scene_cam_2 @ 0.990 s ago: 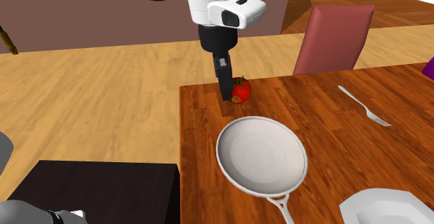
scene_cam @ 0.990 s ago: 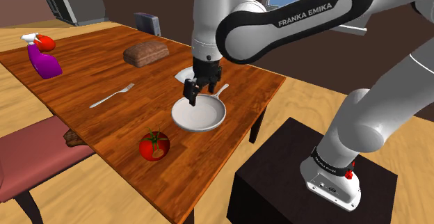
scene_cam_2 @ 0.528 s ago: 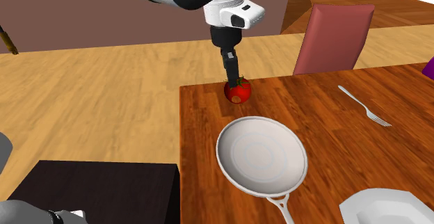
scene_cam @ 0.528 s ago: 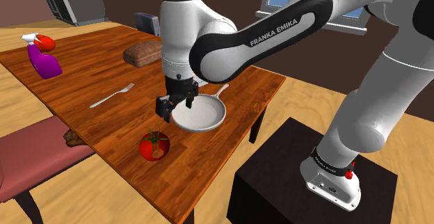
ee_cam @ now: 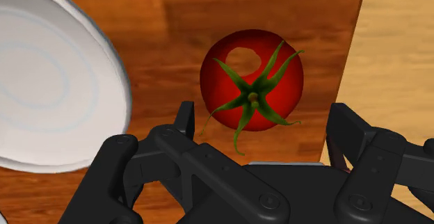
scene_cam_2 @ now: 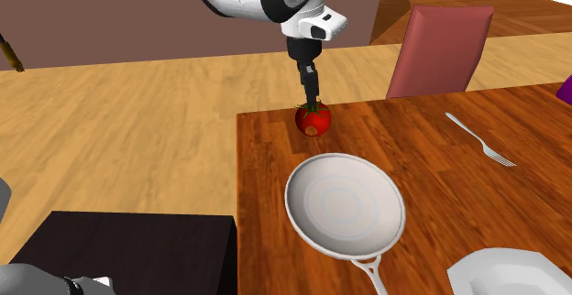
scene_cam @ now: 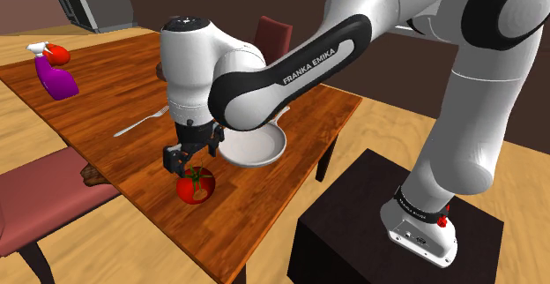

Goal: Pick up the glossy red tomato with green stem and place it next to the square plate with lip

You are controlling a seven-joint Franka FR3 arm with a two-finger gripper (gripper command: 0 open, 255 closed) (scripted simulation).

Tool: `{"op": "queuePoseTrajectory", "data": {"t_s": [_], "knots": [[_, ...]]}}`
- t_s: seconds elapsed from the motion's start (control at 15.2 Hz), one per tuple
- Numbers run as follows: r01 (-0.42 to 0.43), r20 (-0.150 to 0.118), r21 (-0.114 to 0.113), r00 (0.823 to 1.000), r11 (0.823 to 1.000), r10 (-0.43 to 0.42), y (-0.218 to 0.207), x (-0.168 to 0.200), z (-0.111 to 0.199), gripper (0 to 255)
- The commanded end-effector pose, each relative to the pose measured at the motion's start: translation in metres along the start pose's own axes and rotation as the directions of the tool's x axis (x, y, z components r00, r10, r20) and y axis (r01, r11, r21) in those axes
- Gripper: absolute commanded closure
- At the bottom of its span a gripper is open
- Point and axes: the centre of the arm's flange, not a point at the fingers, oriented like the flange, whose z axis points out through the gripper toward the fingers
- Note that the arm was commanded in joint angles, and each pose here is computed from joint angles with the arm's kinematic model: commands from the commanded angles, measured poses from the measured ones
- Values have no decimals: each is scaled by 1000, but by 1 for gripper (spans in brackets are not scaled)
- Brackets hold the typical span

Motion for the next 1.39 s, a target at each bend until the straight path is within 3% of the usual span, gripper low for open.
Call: {"op": "queuePoseTrajectory", "data": {"t_s": [0.0,0.33,0.79,0.86,1.32], "knots": [[0,-1,1,1000,1000,0,-2,0,11,0],[0,-1,1,1000,1000,0,-2,0,36,0],[0,-1,1,1000,1000,0,-2,0,35,0],[0,-1,1,1000,1000,0,-2,0,35,255],[0,-1,1,1000,1000,0,-2,0,35,255]]}}
